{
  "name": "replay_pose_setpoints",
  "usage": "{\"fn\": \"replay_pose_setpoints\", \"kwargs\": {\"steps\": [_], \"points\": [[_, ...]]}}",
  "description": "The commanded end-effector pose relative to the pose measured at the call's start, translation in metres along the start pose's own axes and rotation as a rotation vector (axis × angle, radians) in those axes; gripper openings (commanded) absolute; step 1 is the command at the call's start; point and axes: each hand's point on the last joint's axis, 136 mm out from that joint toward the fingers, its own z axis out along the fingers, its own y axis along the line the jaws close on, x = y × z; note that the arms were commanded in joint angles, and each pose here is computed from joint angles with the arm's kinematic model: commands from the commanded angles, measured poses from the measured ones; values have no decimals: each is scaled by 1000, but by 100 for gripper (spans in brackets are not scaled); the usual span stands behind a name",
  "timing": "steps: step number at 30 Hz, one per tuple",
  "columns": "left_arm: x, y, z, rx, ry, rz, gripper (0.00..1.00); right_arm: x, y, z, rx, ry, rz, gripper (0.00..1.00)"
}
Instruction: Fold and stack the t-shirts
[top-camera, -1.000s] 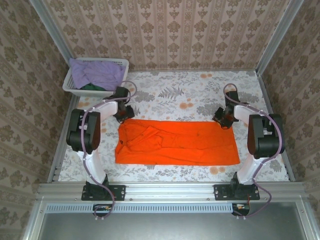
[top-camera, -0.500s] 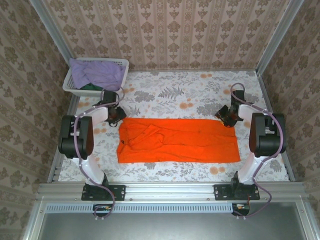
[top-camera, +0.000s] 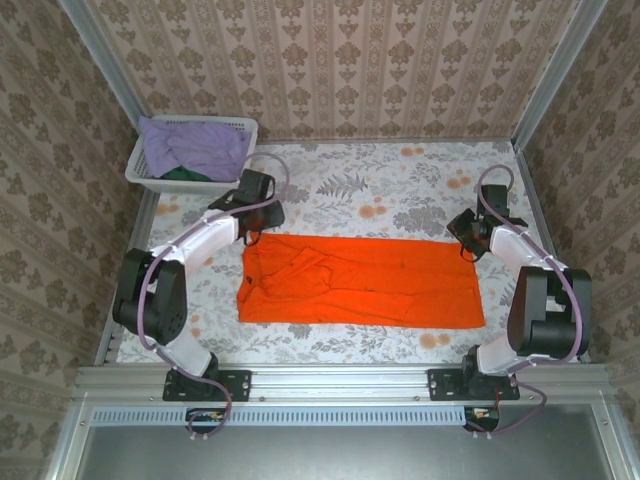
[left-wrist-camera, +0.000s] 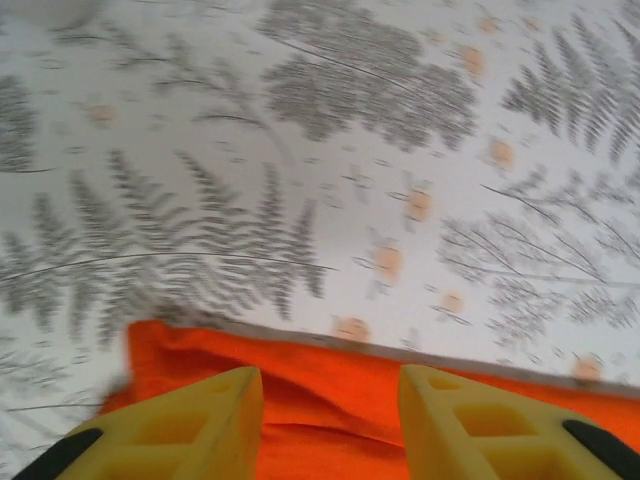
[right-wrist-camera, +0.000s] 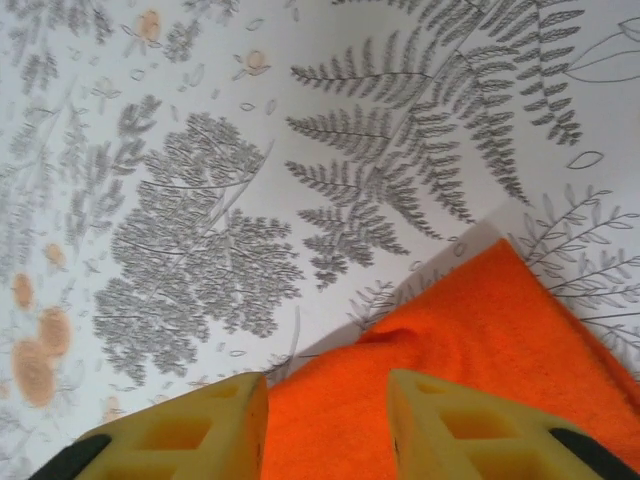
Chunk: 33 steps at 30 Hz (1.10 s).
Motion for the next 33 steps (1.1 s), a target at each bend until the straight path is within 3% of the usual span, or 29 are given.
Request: {"fn": "replay_pose_setpoints", "kwargs": {"steps": [1,8,15,20,23,26,30,33], "points": [[24,8,19,-33,92,15,38,8,-27,11,111,53,35,31],[53,45,51,-56,189,-109,35,12,-44,29,160,116,48,27],[60,88,58,-30,177,-264,32,0,-48,31,172,91,54,29],[54,86,56,-4,160,-263,34,-13,-32,-5,60,-79,85,42],[50,84,52,8,149,-260,37,-10,8,-35,-95,-186,1,48],[41,79,44,31,126,-248,44,17,76,-52,-283,-183,-191,57],[25,63,26,83,77,-179,58,94,165,-44,-475,26,-487,64],[21,53,17,102,55,-130,61,161,211,-29,-503,167,-710,64]]}}
